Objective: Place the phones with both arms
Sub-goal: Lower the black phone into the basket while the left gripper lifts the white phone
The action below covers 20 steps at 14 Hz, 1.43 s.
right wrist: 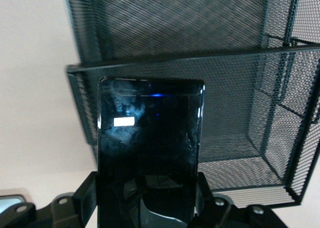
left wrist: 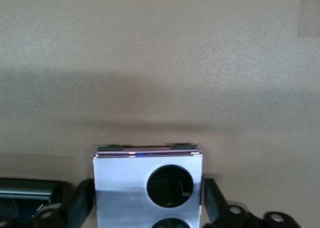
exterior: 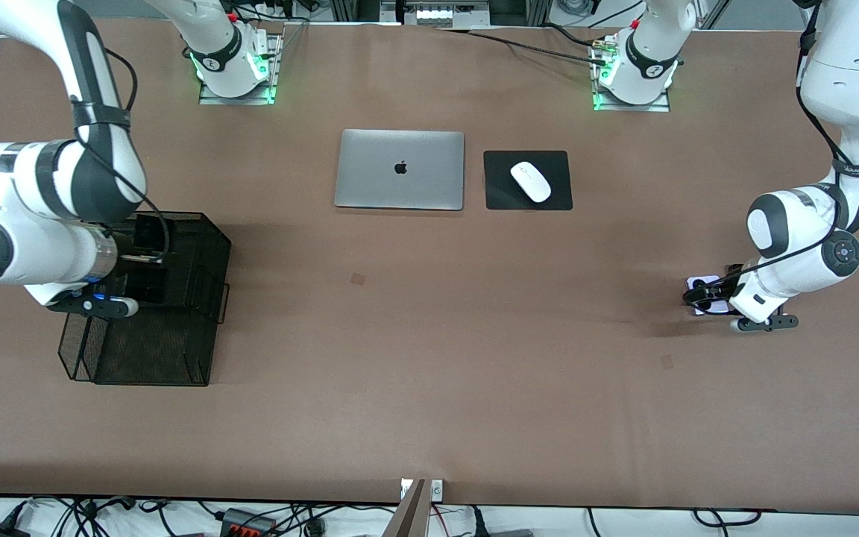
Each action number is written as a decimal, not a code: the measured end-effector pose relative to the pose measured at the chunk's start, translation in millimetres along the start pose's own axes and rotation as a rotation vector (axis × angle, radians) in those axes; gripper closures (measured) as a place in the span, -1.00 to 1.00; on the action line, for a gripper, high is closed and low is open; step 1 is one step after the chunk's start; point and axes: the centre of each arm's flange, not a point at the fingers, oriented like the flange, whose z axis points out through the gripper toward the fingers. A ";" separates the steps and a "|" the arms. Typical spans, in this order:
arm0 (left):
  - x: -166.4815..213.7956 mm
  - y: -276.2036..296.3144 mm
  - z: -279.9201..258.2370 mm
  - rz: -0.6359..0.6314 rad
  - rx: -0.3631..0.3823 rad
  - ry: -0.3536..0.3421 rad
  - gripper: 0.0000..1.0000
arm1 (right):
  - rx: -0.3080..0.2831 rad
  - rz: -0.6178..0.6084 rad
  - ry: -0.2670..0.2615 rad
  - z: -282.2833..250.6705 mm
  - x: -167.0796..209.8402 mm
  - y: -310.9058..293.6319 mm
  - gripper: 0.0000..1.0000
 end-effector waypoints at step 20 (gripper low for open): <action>25.3 314.2 -109.5 -0.175 -0.068 -0.169 -0.67 | -0.007 -0.019 -0.045 53.2 6.9 -4.2 -0.59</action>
